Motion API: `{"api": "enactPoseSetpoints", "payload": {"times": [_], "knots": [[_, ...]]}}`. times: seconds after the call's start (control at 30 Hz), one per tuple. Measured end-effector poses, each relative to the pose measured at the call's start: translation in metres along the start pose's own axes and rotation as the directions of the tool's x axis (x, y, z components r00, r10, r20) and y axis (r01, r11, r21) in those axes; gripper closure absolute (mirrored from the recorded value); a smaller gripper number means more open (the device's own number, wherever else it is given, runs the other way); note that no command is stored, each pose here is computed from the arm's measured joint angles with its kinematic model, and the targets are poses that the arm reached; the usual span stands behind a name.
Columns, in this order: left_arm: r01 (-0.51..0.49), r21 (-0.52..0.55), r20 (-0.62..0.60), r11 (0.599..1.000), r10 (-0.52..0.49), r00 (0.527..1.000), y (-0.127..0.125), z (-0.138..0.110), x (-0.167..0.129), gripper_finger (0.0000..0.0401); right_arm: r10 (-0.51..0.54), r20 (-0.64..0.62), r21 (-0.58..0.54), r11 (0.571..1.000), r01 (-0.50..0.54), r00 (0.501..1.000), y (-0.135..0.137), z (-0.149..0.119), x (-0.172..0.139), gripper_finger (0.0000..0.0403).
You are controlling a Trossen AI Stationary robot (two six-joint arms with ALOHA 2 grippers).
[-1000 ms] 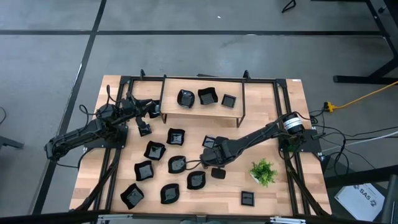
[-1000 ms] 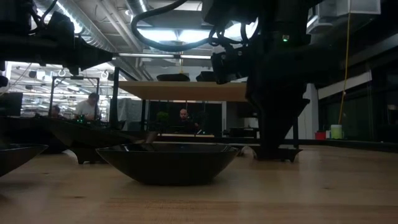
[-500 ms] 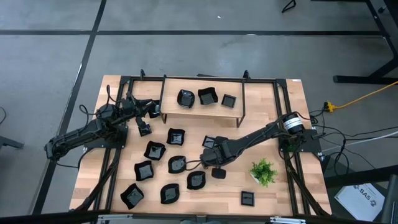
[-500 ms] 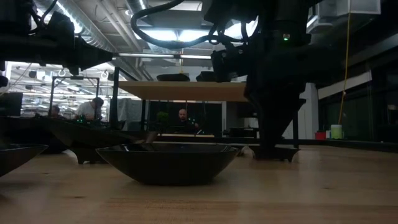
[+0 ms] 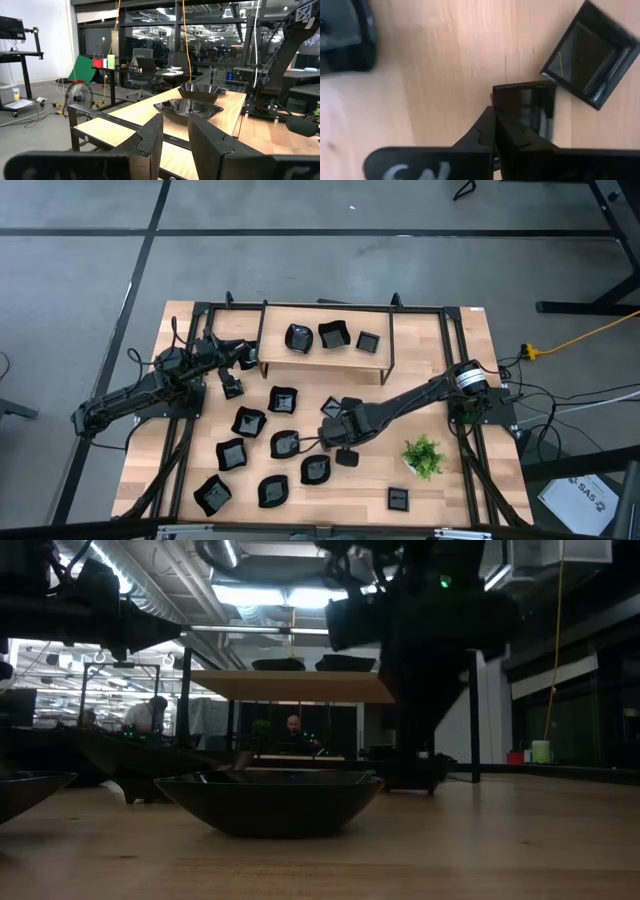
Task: Pick & Place Mini shaped plates
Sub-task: Stack the square plate on top of the square plate on the shelf
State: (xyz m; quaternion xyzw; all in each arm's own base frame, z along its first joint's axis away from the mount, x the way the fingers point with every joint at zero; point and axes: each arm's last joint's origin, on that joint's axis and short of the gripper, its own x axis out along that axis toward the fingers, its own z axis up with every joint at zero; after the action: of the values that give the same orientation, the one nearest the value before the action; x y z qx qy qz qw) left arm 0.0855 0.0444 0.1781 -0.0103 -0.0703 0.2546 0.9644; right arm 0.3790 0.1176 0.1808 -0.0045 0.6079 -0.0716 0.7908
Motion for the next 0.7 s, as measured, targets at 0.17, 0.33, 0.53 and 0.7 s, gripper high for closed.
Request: {"api": "enactPoseSetpoints", "payload": {"times": [0.17, 0.33, 0.53, 0.7], "knots": [[0.000, 0.000, 0.000, 1.000, 0.000, 1.000, 0.000, 0.000, 0.000, 0.0315, 0.019, 0.039, 0.031, 0.999, -0.020, 0.999, 0.002, 0.013, -0.017, 0.0401], [0.000, 0.001, 0.000, 1.000, 0.000, 1.000, 0.000, 0.000, 0.000, 0.0315, 0.031, 0.070, 0.049, 0.998, -0.034, 0.997, 0.002, 0.025, -0.039, 0.0401], [0.000, 0.000, 0.000, 1.000, 0.000, 1.000, 0.000, 0.000, 0.000, 0.0315, 0.035, 0.088, 0.042, 0.998, -0.039, 0.996, -0.001, 0.036, -0.066, 0.0401], [0.000, 0.000, 0.000, 1.000, 0.000, 1.000, 0.000, 0.000, 0.000, 0.0315, 0.035, 0.095, 0.045, 0.998, -0.040, 0.995, -0.007, 0.043, -0.094, 0.0402]]}}
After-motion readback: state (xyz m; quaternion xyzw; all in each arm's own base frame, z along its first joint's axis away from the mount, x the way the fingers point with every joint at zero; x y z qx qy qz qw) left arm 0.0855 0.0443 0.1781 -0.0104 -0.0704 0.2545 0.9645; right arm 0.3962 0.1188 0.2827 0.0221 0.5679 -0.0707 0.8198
